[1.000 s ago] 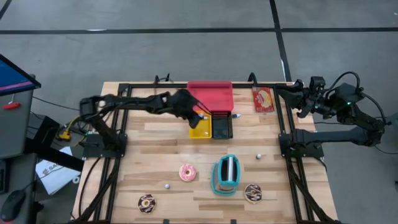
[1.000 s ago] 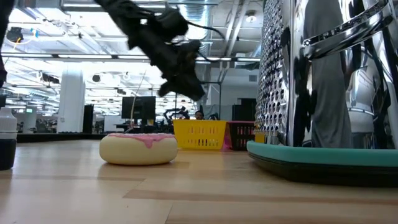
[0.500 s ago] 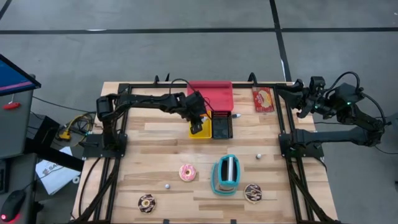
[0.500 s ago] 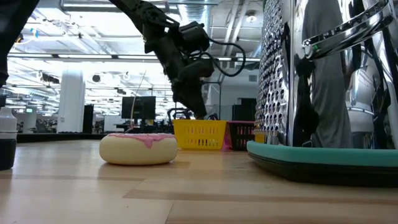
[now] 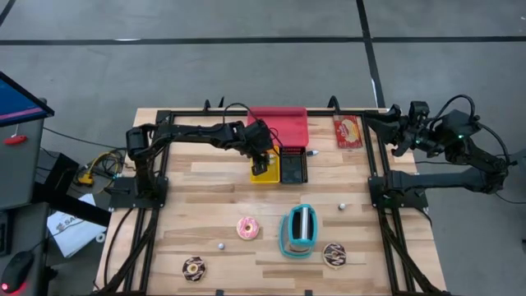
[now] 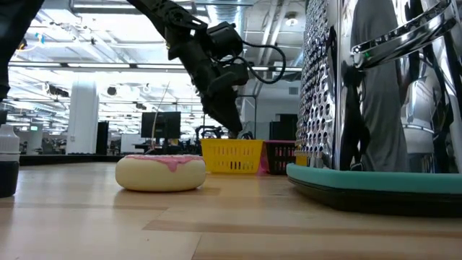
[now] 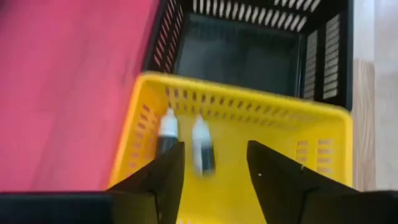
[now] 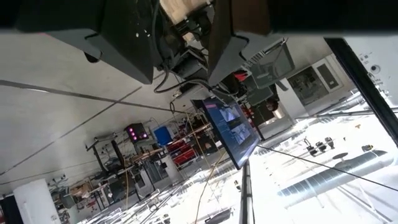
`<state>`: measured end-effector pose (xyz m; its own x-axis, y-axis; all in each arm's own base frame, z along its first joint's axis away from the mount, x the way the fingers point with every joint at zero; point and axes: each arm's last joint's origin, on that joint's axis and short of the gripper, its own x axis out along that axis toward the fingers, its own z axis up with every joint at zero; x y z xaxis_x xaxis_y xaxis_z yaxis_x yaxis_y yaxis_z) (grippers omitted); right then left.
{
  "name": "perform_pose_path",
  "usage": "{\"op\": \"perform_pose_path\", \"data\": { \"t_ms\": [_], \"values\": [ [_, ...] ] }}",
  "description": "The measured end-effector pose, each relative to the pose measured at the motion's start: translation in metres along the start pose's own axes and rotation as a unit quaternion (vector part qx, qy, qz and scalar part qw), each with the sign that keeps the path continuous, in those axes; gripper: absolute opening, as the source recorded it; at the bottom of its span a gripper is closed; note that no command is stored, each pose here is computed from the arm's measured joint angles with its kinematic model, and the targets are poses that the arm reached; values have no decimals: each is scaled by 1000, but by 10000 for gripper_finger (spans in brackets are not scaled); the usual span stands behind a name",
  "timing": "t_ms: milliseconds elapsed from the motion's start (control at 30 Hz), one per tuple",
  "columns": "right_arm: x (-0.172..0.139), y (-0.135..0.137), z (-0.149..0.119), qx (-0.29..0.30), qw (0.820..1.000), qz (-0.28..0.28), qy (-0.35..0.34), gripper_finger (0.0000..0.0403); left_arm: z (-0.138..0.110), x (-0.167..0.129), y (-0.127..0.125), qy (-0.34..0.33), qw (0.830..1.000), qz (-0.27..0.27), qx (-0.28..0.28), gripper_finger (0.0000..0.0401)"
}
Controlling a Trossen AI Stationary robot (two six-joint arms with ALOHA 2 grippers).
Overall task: Pick & Place Food Item
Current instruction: Put the left red food coloring bottle into the yellow bin
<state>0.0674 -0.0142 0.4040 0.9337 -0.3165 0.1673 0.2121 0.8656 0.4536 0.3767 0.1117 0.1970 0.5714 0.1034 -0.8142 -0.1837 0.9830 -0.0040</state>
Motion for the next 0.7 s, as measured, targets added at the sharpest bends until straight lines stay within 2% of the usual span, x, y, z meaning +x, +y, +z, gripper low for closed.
{"op": "perform_pose_path", "data": {
  "t_ms": [133, 233, 433, 533, 700],
  "values": [
    [0, 0, 0, 0, 1000, 0, 0, 147, 3, -7, 0, -13, 1000, 7, 1, 182],
    [0, 0, 0, 1, 1000, 0, 0, 147, 9, -24, 0, -35, 999, 9, -11, 180],
    [0, 0, 1, 5, 1000, 2, -3, 147, 4, -83, -11, -24, 999, -11, -33, 170],
    [0, 0, 1, 5, 1000, 2, -4, 147, -15, -116, -32, -3, 998, -67, -4, 168],
    [0, 1, 1, 6, 1000, 9, -1, 147, -67, -155, -78, 17, 990, -131, 54, 168]
  ]
}}
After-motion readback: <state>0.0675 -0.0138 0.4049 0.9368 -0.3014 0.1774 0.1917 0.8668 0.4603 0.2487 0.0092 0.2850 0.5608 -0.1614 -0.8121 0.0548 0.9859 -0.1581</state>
